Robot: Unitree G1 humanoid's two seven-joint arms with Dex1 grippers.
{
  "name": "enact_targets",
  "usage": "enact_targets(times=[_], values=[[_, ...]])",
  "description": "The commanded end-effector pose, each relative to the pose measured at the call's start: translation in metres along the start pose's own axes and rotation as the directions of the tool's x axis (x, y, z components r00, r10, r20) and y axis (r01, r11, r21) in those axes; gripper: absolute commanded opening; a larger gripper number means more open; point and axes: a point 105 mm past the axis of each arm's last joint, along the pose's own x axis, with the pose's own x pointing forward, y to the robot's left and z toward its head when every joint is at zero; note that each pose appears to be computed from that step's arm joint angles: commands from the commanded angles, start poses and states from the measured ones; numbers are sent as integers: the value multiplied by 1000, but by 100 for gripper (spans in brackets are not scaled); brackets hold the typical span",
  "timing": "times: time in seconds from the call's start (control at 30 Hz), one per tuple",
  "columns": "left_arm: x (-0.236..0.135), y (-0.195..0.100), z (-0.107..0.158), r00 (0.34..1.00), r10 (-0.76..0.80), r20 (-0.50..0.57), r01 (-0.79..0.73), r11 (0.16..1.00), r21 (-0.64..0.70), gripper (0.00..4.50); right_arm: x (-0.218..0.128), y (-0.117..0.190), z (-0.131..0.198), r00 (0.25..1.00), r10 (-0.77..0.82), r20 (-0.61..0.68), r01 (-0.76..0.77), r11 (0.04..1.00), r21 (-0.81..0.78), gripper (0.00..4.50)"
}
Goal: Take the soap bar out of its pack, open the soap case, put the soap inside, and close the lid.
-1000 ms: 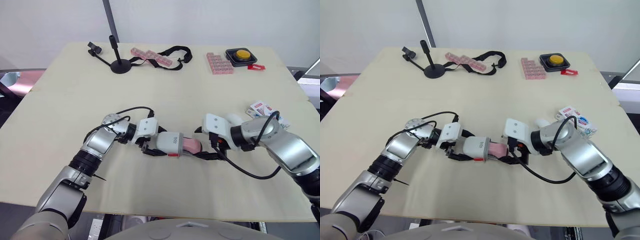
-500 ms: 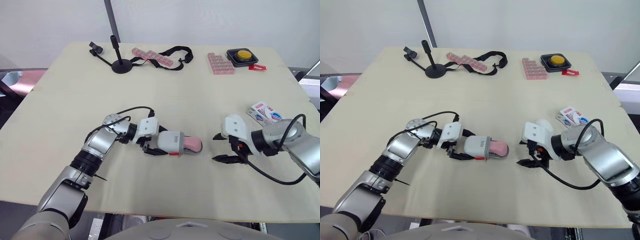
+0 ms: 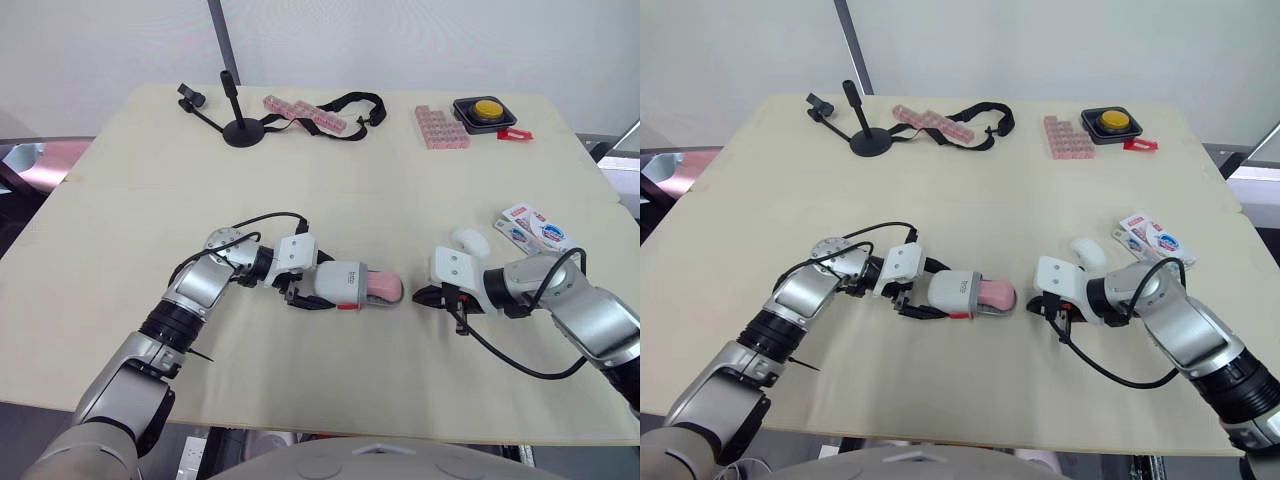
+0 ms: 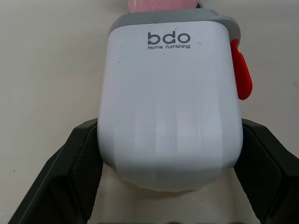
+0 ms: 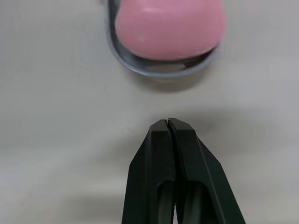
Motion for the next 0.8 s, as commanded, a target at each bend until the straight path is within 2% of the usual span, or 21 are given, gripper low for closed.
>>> enact_targets(times=[0.03, 0.8], values=[[-6, 5, 12, 999, 28, 35, -29, 999, 33, 344, -3, -2, 18, 1000, -6, 28, 7, 998, -61, 3], [0, 7, 18, 998, 35, 58, -38, 999, 38, 344, 18, 2, 55, 995, 42, 87, -32, 993, -114, 3]])
